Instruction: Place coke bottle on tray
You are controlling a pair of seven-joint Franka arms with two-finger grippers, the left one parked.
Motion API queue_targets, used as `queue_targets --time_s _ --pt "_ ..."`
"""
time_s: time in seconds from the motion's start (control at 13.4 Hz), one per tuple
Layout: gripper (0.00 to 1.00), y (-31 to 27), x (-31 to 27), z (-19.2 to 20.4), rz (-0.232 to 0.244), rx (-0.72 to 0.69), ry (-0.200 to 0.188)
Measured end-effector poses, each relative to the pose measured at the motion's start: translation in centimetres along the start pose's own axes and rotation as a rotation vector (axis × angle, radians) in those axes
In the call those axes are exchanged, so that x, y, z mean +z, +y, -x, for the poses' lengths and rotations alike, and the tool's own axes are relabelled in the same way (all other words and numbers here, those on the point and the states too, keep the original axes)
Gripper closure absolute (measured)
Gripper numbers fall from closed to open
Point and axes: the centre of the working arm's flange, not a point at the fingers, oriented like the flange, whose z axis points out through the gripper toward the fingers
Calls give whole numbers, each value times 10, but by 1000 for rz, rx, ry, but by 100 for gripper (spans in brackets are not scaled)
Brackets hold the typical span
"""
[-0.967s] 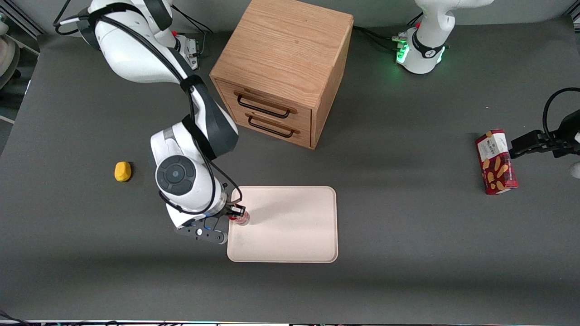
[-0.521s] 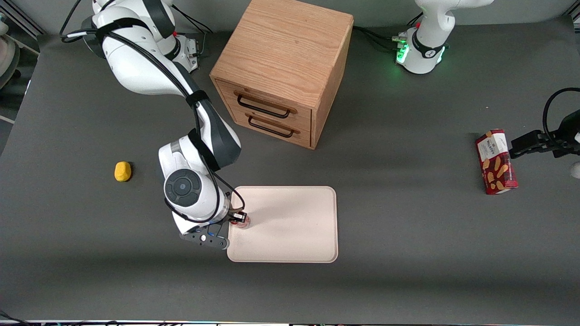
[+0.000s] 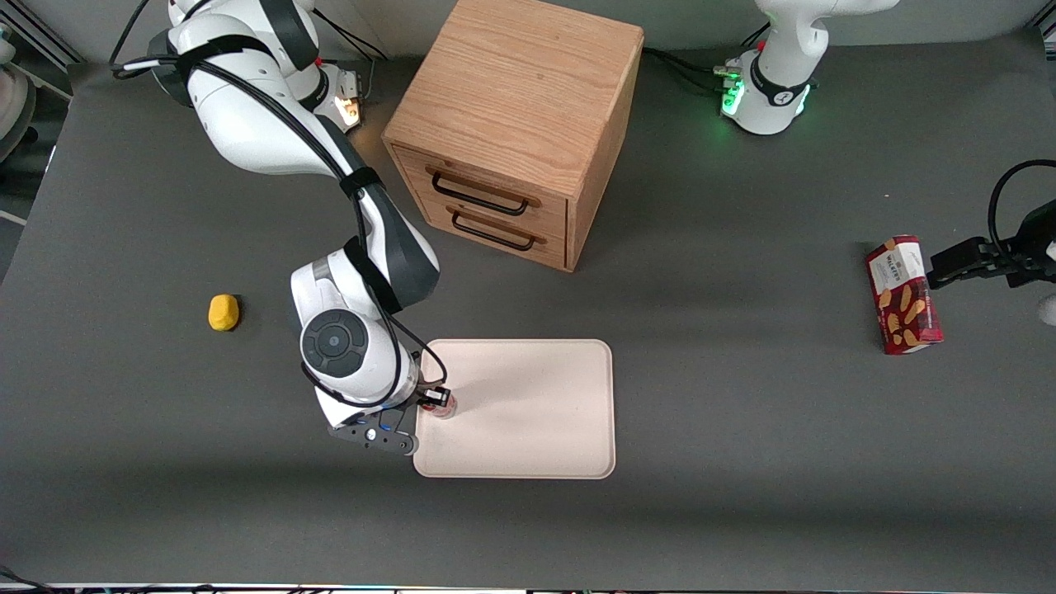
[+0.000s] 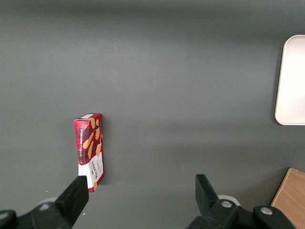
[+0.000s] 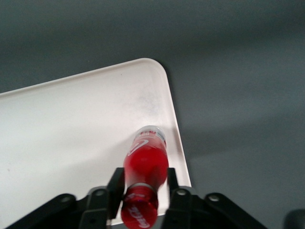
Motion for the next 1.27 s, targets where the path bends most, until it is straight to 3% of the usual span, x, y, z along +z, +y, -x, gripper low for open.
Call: queue_targets --time_s 0.37,0.6,0.82,1.27 --pt "1 0 -8 -1 -8 6 9" --pt "0 7 -40 5 9 8 -10" --pt "0 20 -106 19 22 10 -25" --pt "0 53 -221 54 16 16 -15"
